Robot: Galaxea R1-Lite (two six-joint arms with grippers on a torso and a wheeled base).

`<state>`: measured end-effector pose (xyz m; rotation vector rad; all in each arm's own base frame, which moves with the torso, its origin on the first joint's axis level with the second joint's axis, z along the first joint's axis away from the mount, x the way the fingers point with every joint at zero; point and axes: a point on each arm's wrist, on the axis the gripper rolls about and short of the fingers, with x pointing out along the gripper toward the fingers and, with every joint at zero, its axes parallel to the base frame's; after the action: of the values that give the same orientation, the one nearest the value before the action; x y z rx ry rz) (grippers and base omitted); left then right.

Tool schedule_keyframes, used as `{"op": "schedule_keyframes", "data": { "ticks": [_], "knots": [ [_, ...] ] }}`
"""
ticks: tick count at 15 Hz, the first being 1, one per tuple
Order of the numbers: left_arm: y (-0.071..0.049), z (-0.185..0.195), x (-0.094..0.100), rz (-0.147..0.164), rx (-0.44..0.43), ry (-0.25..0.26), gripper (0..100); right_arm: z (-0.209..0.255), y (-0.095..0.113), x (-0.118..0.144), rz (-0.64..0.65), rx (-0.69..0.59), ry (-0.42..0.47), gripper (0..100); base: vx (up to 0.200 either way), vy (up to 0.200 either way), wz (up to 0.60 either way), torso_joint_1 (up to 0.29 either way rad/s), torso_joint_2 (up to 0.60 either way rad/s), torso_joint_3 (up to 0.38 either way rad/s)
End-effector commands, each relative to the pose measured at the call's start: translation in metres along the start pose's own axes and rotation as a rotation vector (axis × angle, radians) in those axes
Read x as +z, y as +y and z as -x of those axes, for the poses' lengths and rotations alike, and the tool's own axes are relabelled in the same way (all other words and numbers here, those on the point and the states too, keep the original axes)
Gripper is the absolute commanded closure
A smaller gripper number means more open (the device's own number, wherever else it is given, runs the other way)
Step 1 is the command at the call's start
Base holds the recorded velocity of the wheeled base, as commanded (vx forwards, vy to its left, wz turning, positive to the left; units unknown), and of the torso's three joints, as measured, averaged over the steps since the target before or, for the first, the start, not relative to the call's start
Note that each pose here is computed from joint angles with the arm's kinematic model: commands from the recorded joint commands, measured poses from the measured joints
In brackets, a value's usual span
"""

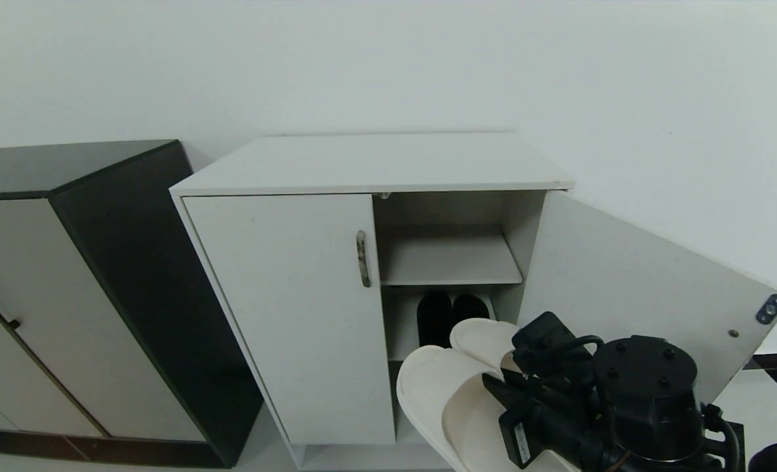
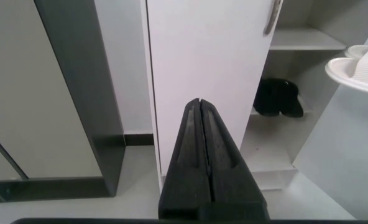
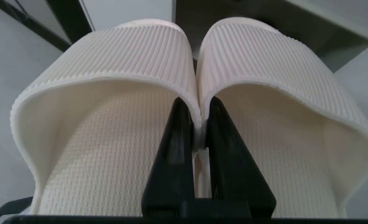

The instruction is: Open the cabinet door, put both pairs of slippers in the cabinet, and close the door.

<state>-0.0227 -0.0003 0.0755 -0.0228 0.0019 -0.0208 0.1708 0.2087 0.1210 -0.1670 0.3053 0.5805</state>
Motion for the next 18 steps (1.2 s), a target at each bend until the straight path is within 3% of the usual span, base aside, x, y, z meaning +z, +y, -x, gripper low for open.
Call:
{"op": "schedule_keyframes", "data": {
  "ticks": [1, 11, 18],
  "knots": [
    [0.0, 0.0, 0.0, 0.0, -0.001, 0.0, 100, -0.0011, 0.0004, -0.0011, 0.002, 0.0, 0.005, 100, 0.0, 0.0, 0.0, -0.139, 0.47, 0.33],
    [0.0, 0.0, 0.0, 0.0, -0.001, 0.0, 100, -0.0024, 0.002, -0.0023, 0.005, 0.001, 0.009, 100, 0.0, 0.0, 0.0, -0.074, 0.44, 0.358],
    [0.0, 0.0, 0.0, 0.002, 0.001, 0.0, 100, -0.0097, 0.004, 0.0051, -0.003, -0.013, -0.013, 100, 0.0, 0.0, 0.0, 0.0, 0.05, 0.046]
  ]
}}
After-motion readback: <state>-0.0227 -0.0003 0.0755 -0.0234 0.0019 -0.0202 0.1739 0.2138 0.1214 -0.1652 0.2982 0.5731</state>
